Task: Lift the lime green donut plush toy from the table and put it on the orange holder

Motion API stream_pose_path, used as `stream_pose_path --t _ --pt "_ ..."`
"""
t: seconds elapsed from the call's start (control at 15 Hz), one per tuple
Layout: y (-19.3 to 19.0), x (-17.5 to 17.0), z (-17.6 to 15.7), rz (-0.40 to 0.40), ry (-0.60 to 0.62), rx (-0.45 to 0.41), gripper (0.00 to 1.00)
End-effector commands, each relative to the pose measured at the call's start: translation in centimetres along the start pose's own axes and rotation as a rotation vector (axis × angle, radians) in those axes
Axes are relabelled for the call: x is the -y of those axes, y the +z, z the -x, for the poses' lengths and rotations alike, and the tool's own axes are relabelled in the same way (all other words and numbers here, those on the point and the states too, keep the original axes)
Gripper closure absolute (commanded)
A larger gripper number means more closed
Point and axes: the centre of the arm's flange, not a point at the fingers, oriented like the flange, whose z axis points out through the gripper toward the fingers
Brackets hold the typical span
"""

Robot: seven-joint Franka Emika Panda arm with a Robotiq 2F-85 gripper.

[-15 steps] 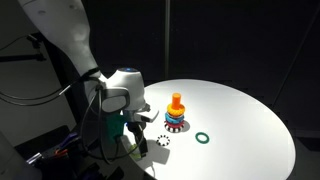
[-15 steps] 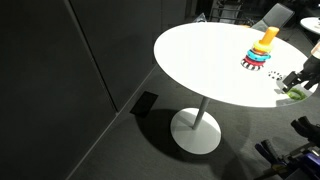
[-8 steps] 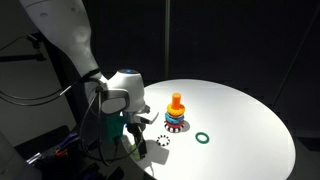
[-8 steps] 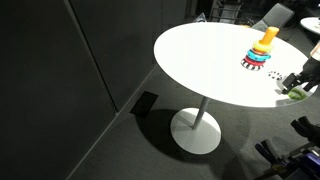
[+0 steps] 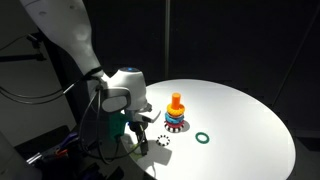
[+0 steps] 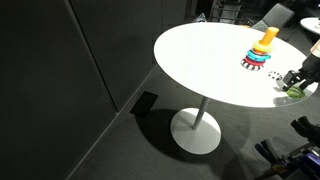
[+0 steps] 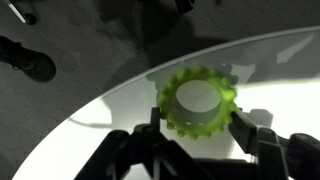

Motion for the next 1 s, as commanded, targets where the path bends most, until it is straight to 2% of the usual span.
stream_pose_path --t 0.0,0.93 --pt "-2.7 -0.5 -1.7 -0.010 0.024 -0.030 0.55" --pt "-14.3 -1.1 -9.1 -0.034 0.079 -0.172 0.55"
